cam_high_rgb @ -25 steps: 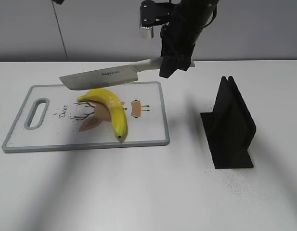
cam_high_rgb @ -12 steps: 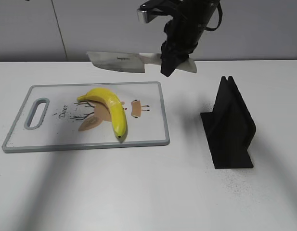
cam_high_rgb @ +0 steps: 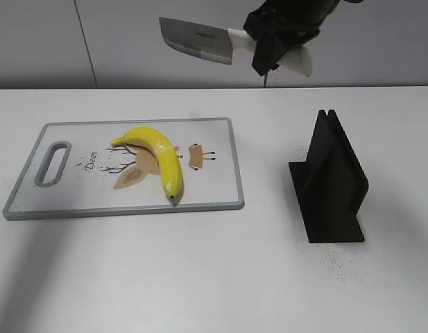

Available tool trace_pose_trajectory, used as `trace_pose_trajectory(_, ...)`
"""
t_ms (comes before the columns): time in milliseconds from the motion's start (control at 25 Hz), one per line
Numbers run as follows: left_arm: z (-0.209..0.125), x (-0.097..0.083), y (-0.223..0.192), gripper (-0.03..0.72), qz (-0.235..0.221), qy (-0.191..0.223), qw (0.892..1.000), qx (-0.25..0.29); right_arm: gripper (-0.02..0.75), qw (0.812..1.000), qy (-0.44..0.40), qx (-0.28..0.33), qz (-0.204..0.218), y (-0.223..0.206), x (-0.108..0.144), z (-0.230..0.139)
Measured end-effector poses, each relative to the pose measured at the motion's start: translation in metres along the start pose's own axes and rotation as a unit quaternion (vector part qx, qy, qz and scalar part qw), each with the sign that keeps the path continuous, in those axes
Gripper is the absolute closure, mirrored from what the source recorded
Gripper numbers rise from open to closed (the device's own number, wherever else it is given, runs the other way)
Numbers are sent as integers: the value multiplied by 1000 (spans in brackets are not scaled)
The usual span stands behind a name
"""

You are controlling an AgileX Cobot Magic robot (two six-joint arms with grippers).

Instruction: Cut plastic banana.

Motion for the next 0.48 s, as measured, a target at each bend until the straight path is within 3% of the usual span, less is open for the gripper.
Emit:
trace_pose_trajectory(200, -58, 15, 18, 103, 16, 24, 999, 26, 549, 999, -30, 15, 4, 28, 17, -34)
trace_pose_trajectory(480, -135, 10, 55, 105, 20, 30, 999, 6, 548, 997, -80, -17, -11, 50, 36, -90)
Point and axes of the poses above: a point on each arm's last joint axis where the gripper is mounted, y pointing back along that axis away from the gripper, x along the wrist's bending axis when the last joint is at zero, z = x × y, the point moved 4 cm from there along -y, pointing out along that axis toward the gripper, and after that the axes turned 3 degrees about y, right-handed, at the moved point
